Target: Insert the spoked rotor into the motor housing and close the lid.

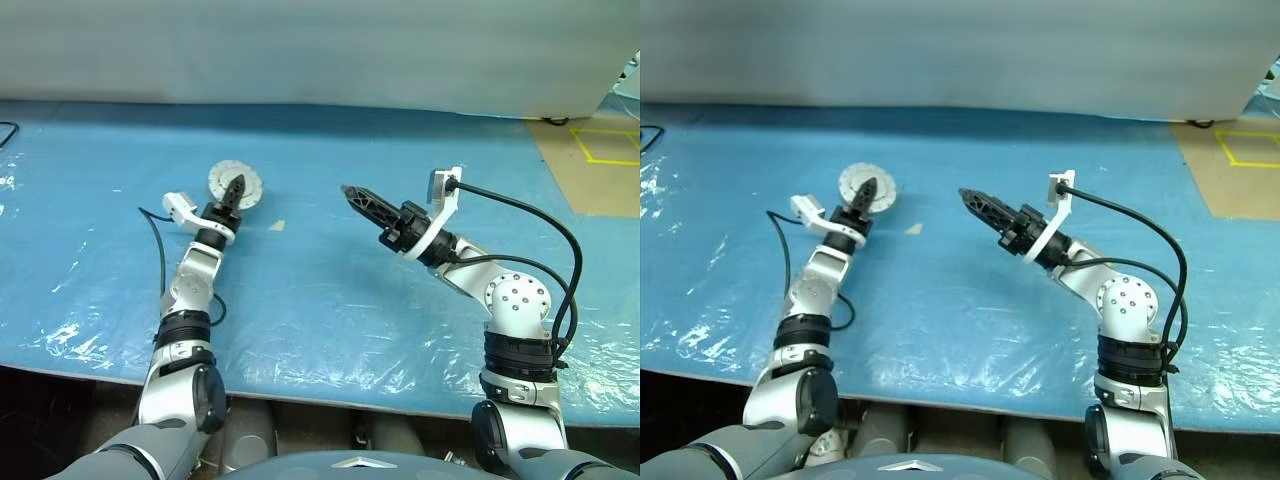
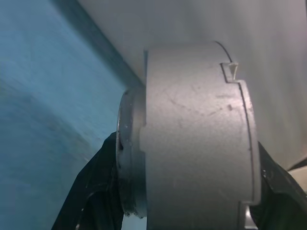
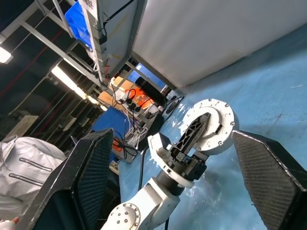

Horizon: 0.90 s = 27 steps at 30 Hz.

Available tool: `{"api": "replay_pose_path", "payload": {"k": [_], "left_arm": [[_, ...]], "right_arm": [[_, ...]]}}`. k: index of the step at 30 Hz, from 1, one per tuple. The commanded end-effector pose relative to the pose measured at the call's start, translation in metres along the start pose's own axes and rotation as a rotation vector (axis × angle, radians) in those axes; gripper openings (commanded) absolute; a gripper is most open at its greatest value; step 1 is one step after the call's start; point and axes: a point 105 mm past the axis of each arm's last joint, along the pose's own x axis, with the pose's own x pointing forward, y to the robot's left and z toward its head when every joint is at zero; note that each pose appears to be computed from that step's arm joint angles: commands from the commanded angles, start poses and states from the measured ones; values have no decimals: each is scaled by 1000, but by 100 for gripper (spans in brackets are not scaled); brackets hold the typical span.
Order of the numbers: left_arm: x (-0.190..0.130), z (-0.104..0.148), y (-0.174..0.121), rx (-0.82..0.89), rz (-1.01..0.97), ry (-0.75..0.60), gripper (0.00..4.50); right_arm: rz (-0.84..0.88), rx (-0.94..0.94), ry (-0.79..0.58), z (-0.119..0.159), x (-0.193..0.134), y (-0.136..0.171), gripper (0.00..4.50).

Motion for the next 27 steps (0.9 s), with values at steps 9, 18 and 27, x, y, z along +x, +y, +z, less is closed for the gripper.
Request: {"api": "replay_pose_path", "payload": {"k": [9,18,27], "left_arm": [[0,32,24,78,130,-116,260],[-9,39,38,81,216,-165,322],[-26,89,53,214,383,-412,444]], "right_arm": [[70,-75,-2,6,9,16,415],[65,-94,18,4,11,12,419],[50,-121,40,1,10,9,419]]}}
